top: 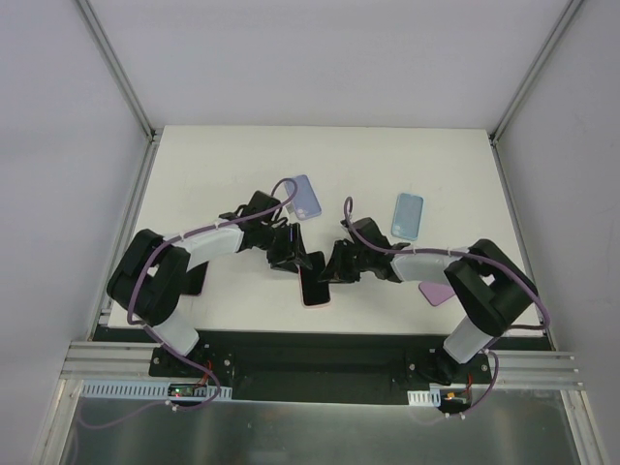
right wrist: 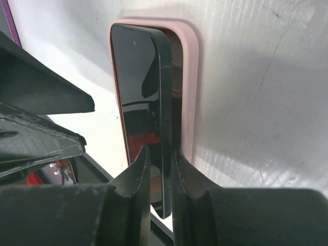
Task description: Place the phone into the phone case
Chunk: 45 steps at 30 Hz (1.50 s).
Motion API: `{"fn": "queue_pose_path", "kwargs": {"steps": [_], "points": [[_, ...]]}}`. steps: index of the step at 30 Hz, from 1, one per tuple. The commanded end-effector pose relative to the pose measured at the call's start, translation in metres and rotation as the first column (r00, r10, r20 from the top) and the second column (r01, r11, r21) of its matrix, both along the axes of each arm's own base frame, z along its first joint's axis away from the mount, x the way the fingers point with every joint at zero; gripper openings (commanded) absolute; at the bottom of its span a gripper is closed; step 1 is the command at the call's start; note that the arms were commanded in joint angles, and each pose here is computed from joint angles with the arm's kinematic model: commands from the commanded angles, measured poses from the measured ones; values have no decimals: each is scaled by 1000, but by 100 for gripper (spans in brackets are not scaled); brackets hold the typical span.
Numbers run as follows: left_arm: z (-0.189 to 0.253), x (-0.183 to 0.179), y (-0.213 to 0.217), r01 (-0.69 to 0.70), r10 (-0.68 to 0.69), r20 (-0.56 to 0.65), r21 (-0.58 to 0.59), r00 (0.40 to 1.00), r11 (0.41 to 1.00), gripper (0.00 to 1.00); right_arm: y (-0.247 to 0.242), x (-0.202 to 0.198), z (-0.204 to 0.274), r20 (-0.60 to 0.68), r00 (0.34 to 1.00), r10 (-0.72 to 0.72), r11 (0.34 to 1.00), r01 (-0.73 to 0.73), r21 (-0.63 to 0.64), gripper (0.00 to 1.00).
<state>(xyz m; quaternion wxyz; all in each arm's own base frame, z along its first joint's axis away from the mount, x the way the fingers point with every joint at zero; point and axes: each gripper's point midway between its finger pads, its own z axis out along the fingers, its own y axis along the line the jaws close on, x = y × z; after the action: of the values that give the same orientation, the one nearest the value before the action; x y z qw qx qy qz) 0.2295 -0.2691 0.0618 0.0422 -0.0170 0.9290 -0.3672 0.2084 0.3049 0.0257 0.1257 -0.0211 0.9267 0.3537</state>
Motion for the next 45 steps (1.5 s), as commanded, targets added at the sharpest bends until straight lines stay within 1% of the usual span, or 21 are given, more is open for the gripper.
{"fn": "queue_pose_path", "kwargs": {"steps": [1, 3, 4, 7, 11, 14, 16, 17, 21, 25, 28, 31, 39, 41, 44, 45], "points": [[5, -2, 2, 39, -39, 21, 6, 999, 999, 46, -25, -43, -53, -104, 994, 19, 984, -37, -176, 17], [-2, -4, 4, 36, -36, 4, 23, 999, 999, 45, -22, -41, -44, -88, 996, 20, 987, -33, -157, 21], [-4, -4, 4, 40, -40, 1, 25, 999, 999, 45, -21, -40, -40, -85, 996, 16, 988, -29, -151, 28], [-5, -8, 2, 63, -63, -2, 13, 998, 998, 45, -19, -38, -28, -68, 998, 1, 992, -10, -126, 38], [-5, -8, 3, 68, -68, 9, 22, 998, 997, 47, -21, -35, -14, -30, 999, -21, 994, 17, -109, 44], [-8, -7, 3, 69, -69, -1, 26, 998, 997, 47, -27, -29, -6, 5, 999, -39, 991, 39, -128, 49], [-13, -7, 6, 57, -56, -10, 53, 998, 997, 46, -27, -26, 0, 21, 999, -42, 991, 44, -129, 51], [-14, -7, 7, 58, -57, -9, 59, 998, 997, 46, -32, -28, -2, 15, 999, -47, 987, 49, -155, 52], [-18, -7, 6, 64, -63, -27, 63, 998, 996, 46, -34, -30, 1, 12, 999, -43, 986, 45, -162, 55], [-13, -8, 0, 78, -77, -22, 45, 997, 996, 47, -37, -30, 6, 21, 999, -50, 984, 53, -167, 56], [-7, -6, -4, 73, -73, 0, 49, 997, 996, 47, -43, -27, 6, 38, 997, -65, 976, 71, -204, 54], [-2, -8, -12, 91, -92, 16, 43, 996, 995, 48, -42, -21, 13, 55, 996, -68, 975, 78, -208, 53], [-6, -12, -19, 92, -91, -10, 48, 996, 995, 49, -47, -20, 34, 91, 994, -64, 972, 82, -220, 52], [-4, -12, -21, 94, -93, -11, 44, 996, 995, 49, -49, -20, 37, 92, 994, -66, 970, 85, -226, 51], [-5, -12, -24, 101, -101, -12, 41, 995, 994, 49, -52, -21, 36, 75, 995, -61, 964, 78, -256, 42], [-4, -12, -25, 102, -101, -10, 40, 995, 994, 49, -53, -22, 35, 71, 996, -61, 962, 78, -262, 41]]}}
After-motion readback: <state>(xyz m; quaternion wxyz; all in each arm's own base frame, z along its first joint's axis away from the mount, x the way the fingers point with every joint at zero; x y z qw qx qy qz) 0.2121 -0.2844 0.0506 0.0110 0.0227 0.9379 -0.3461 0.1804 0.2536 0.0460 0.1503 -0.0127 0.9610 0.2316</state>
